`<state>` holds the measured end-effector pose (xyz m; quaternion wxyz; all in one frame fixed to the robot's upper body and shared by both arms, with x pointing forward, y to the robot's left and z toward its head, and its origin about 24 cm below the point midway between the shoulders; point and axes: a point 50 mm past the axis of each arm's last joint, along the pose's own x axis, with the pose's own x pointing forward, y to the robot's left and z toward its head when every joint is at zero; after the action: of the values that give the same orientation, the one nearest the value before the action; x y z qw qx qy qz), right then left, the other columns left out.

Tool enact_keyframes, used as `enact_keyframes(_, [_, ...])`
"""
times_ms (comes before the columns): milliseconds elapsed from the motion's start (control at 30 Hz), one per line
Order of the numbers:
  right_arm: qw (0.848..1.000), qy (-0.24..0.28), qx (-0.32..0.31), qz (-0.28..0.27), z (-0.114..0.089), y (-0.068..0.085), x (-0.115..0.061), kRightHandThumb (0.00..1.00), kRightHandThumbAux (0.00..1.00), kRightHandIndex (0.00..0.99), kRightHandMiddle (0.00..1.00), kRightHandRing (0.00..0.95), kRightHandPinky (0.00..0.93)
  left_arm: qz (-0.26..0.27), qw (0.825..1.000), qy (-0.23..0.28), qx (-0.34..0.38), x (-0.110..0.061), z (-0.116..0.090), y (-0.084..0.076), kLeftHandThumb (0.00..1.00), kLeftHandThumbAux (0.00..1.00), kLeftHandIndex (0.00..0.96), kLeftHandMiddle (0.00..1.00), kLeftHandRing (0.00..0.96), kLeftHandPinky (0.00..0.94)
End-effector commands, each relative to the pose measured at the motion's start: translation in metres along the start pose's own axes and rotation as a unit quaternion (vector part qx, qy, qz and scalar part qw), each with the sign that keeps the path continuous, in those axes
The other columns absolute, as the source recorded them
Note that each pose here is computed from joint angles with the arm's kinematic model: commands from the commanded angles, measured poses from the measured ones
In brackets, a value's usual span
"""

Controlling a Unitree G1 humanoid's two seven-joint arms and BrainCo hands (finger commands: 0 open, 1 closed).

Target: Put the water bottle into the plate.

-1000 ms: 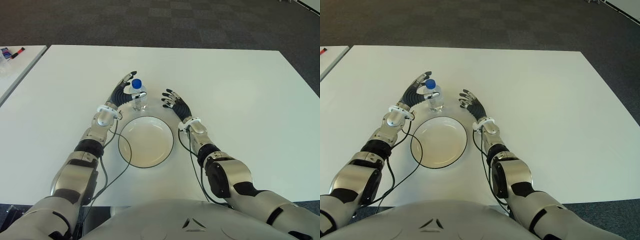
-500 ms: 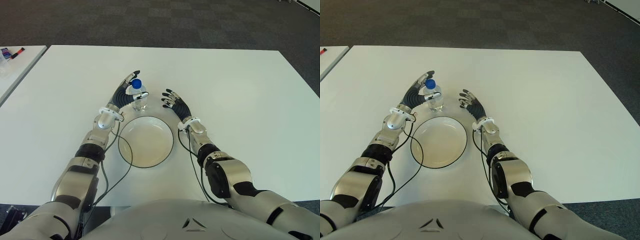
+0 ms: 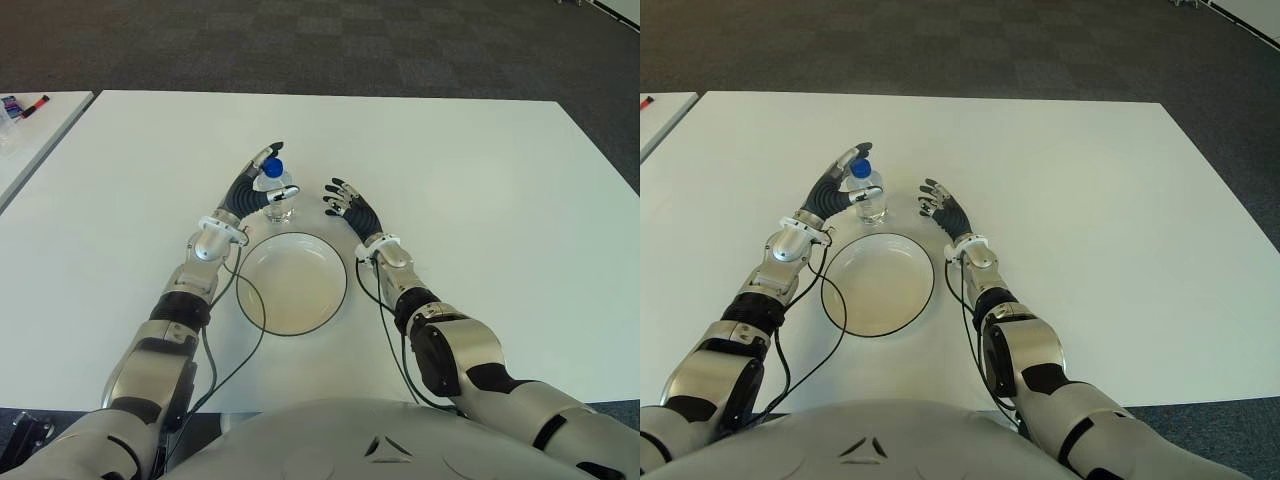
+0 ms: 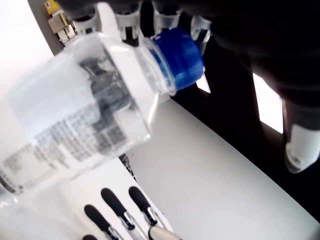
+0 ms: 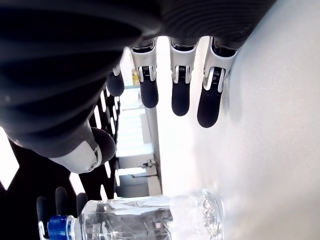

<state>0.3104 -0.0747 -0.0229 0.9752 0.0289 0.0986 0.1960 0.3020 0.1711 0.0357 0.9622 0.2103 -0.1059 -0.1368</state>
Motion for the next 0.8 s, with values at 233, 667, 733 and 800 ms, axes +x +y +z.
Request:
enact_keyframes(233, [0.996,0.077,0.031,0.020,-0.0273,0.0245,-0.0055,0.118,0.639,0.058,0.153,0.175,0.231,-0.004,1.000,0.003,-0.006,-0.0039,-0.0013,-0.0036,0.000,0.528,0.000,0.050,0.031,0.010])
enact_keyframes(667, [0.996,0.076,0.029,0.021,-0.0259,0.0255,-0.0043,0.116,0.631,0.050,0.148,0.173,0.218,0.000,1.000,-0.002,-0.015,-0.0054,-0.0012,-0.0034,0.000,0.556,0.000,0.054,0.039,0.018])
enact_keyframes(733, [0.996,0.076,0.030,0.021,-0.0259,0.0257,-0.0043,0.115,0.626,0.048,0.146,0.170,0.216,0.001,1.000,-0.003,-0.017,-0.0057,-0.0015,-0.0037,0.000,0.557,0.000,0.053,0.039,0.022])
enact_keyframes(800, [0.996,0.076,0.031,0.021,-0.0261,0.0256,-0.0045,0.113,0.618,0.046,0.143,0.167,0.216,0.002,1.000,-0.003,-0.019,-0.0058,-0.0017,-0.0039,0.000,0.555,0.000,0.052,0.041,0.028])
